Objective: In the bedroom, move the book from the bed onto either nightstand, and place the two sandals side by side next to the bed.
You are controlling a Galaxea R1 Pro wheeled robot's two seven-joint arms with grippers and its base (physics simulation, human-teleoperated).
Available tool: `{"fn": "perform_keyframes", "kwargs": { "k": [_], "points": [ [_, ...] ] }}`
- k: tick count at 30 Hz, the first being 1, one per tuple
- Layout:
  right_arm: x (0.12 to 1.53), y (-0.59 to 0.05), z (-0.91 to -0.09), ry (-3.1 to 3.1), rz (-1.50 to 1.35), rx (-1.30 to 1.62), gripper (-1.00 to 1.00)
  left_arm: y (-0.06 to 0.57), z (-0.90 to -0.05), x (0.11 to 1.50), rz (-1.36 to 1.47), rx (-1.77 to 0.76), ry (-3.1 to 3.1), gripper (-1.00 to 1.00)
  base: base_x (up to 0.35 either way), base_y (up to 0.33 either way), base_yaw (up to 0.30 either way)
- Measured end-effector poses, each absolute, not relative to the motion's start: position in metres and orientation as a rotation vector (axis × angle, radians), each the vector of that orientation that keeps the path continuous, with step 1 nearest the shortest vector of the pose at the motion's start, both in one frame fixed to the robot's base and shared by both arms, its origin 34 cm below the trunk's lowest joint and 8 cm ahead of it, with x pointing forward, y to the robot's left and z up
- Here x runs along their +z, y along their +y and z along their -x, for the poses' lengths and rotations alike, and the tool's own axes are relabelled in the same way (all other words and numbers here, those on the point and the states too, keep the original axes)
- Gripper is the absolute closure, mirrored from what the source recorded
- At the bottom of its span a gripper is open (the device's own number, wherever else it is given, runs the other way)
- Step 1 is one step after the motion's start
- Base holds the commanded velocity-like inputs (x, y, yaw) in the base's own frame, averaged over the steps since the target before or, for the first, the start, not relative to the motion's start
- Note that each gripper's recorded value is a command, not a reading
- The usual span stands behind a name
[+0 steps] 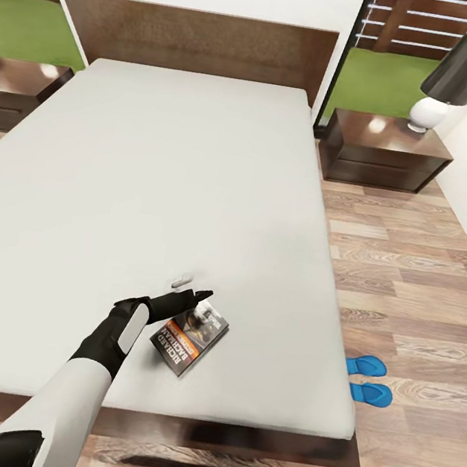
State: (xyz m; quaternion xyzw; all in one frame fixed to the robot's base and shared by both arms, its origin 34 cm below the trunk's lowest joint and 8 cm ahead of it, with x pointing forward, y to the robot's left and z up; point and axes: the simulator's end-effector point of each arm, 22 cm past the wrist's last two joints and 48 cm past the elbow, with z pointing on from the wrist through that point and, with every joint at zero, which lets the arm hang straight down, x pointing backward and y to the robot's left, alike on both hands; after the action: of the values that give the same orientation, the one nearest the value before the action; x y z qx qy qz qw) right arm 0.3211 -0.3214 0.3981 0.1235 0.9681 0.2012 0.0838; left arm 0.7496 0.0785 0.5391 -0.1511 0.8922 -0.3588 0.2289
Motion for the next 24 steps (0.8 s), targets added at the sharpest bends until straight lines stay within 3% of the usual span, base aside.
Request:
{"fn": "perform_keyframes", "kwargs": {
  "k": [24],
  "points": [
    [0.3987,-0.3214,-0.3224,2.886,-0.367,0.601,-1.00,0.0786,-0.7509,0.5415,0.413,-0.987,2.452,-1.00,0.000,0.000,-0.044]
  ]
}}
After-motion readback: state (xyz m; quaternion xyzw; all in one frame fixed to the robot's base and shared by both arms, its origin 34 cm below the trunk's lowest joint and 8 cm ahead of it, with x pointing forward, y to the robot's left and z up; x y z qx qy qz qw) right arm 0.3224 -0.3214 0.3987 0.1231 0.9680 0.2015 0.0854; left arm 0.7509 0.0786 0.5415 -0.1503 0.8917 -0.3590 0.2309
